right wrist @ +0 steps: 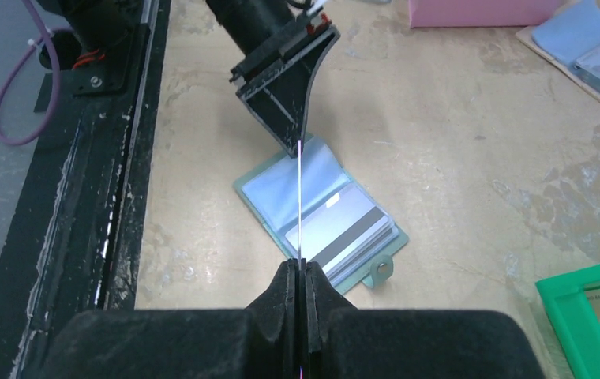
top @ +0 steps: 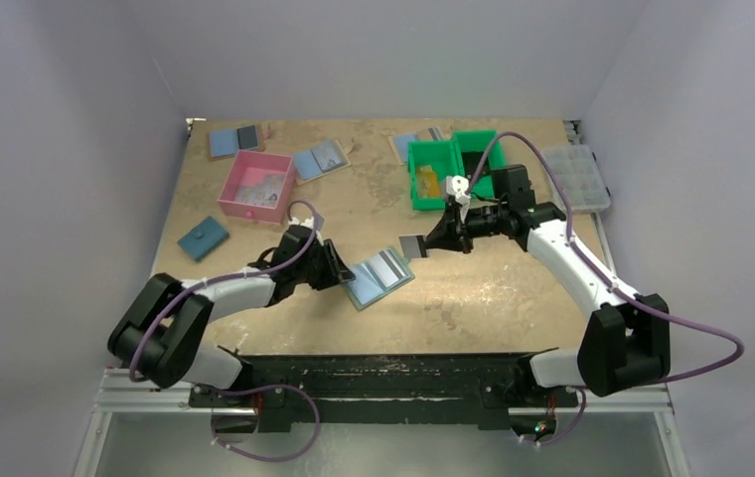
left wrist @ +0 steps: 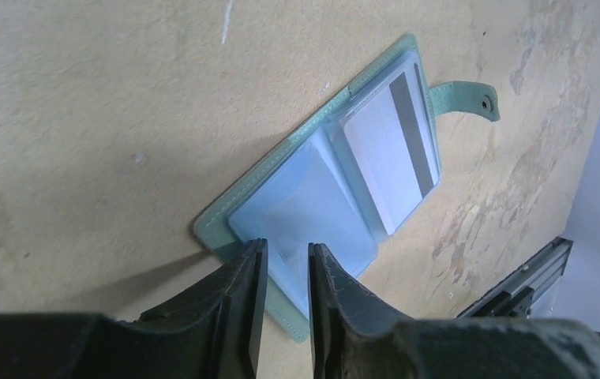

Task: Take the credit cards out of the card holder
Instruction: Remove the credit card from the card holder, then place the credit card in the storage box.

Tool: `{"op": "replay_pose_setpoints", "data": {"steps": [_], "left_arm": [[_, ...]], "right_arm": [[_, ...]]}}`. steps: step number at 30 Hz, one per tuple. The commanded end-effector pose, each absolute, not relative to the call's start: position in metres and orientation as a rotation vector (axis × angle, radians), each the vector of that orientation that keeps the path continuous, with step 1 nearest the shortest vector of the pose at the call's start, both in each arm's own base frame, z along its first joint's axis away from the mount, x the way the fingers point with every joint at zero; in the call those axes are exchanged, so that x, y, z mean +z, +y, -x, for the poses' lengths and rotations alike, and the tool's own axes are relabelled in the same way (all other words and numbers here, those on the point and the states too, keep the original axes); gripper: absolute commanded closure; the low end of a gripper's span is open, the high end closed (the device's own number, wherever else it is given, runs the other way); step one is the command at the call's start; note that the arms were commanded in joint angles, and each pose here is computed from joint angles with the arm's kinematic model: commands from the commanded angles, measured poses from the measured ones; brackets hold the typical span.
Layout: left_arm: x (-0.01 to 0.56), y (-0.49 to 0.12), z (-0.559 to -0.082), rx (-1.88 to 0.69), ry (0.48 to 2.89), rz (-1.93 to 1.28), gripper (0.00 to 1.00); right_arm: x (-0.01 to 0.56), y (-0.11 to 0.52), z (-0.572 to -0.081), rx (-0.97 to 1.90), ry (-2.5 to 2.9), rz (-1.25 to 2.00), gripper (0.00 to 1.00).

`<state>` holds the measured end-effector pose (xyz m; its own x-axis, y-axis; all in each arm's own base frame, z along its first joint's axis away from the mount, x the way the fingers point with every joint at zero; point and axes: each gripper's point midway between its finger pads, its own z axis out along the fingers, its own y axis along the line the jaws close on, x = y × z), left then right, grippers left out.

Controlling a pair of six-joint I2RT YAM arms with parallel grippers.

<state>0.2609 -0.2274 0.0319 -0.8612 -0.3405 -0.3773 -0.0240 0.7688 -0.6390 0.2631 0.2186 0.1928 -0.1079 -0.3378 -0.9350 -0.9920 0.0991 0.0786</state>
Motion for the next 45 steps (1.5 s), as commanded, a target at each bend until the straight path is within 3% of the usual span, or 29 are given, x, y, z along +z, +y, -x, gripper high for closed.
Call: {"op": "replay_pose_setpoints", "data": {"steps": [1,4,6,7,10,12,16,22,37,45], "left_arm": [[0.064,-0.210,-0.270,-0.815,2.365,0.333,0.68],[0.082,-0.197,-0.265,-0.776,2.312,0.341,0.65],[0.092,-0.187,-0.258,-0.766,2.276,0.359,0.58],[0.099,-0.185,-0.255,-0.781,2.247,0.369,0.52],[0.128,-0.191,-0.243,-0.967,2.133,0.431,0.10],[0.156,-0.201,-0.237,-1.149,2.031,0.475,0.02],[0.197,-0.218,-0.232,-1.388,1.932,0.530,0.01],[0.225,-0.244,-0.241,-1.585,1.979,0.651,0.02],[0.213,-0.289,-0.242,-1.794,2.113,0.945,0.13],[0.211,-0.303,-0.244,-1.837,2.102,0.951,0.34]], "right_arm": [[0.201,0.221,-0.247,0.981,1.423,1.451,1.00],[0.201,0.223,-0.237,0.947,1.329,1.514,1.00],[0.199,0.223,-0.231,0.917,1.260,1.556,1.00],[0.199,0.223,-0.228,0.898,1.226,1.577,1.00],[0.194,0.224,-0.222,0.843,1.139,1.641,1.00],[0.190,0.225,-0.220,0.809,1.095,1.688,1.00],[0.184,0.232,-0.219,0.695,0.988,1.801,1.00],[0.193,0.241,-0.230,0.498,0.877,1.895,1.00],[0.236,0.267,-0.244,0.377,0.794,1.901,1.00],[0.227,0.275,-0.242,0.356,0.795,1.910,1.00]]}}
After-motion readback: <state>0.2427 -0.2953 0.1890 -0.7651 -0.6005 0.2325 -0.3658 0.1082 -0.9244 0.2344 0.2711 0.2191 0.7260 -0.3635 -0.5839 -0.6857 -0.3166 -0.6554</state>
